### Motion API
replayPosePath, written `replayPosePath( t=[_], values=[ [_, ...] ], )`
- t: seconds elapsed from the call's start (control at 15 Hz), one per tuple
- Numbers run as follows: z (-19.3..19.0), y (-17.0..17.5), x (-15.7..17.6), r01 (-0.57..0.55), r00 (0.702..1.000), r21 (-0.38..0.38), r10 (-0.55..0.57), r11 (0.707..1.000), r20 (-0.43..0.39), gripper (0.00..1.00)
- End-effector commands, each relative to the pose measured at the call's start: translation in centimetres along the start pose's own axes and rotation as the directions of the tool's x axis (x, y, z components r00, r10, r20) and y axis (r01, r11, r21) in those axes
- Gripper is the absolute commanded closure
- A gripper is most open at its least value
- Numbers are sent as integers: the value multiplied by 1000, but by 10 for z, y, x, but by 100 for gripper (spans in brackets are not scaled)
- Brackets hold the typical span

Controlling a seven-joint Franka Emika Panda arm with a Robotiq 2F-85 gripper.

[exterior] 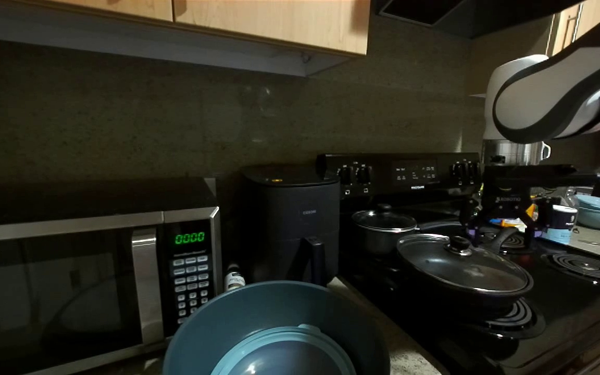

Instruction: Remove the glass lid from the pan and put it in the blue bowl on the left

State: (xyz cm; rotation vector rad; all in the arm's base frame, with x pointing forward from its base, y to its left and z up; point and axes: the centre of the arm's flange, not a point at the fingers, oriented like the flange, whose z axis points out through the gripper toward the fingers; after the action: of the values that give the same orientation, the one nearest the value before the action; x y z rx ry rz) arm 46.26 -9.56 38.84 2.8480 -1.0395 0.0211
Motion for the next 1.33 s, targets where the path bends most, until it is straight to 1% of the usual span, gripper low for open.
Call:
replayPosePath(
  t=[0.0, 0.07, 0.13, 0.2, 0.27, 0.47, 0.53, 0.6, 0.73, 0.93, 1.0, 1.07, 1.27],
  values=[
    [-2, -9, 18, 194, 981, 25, -193, 981, -35, 0],
    [-3, -12, 23, 244, 969, 36, -242, 969, -44, 0],
    [-2, -16, 28, 248, 969, 43, -247, 968, -31, 0],
    [-1, -17, 32, 220, 975, 35, -220, 975, -12, 0],
    [-6, -12, 17, 198, 980, 23, -197, 980, -32, 0],
    [0, -16, 25, 196, 980, 20, -196, 980, -22, 0],
    [1, -19, 25, 229, 973, 55, -228, 972, -23, 0],
    [4, -27, 27, 230, 973, 90, -227, 969, -44, 0],
    [7, -40, 34, 243, 970, 111, -238, 964, -56, 0],
    [13, -53, 41, 254, 965, 115, -244, 960, -92, 0],
    [14, -56, 42, 230, 970, 87, -221, 969, -99, 0],
    [9, -48, 33, 233, 971, 93, -226, 968, -81, 0],
    [14, -53, 38, 234, 971, 90, -227, 968, -81, 0]
  ],
)
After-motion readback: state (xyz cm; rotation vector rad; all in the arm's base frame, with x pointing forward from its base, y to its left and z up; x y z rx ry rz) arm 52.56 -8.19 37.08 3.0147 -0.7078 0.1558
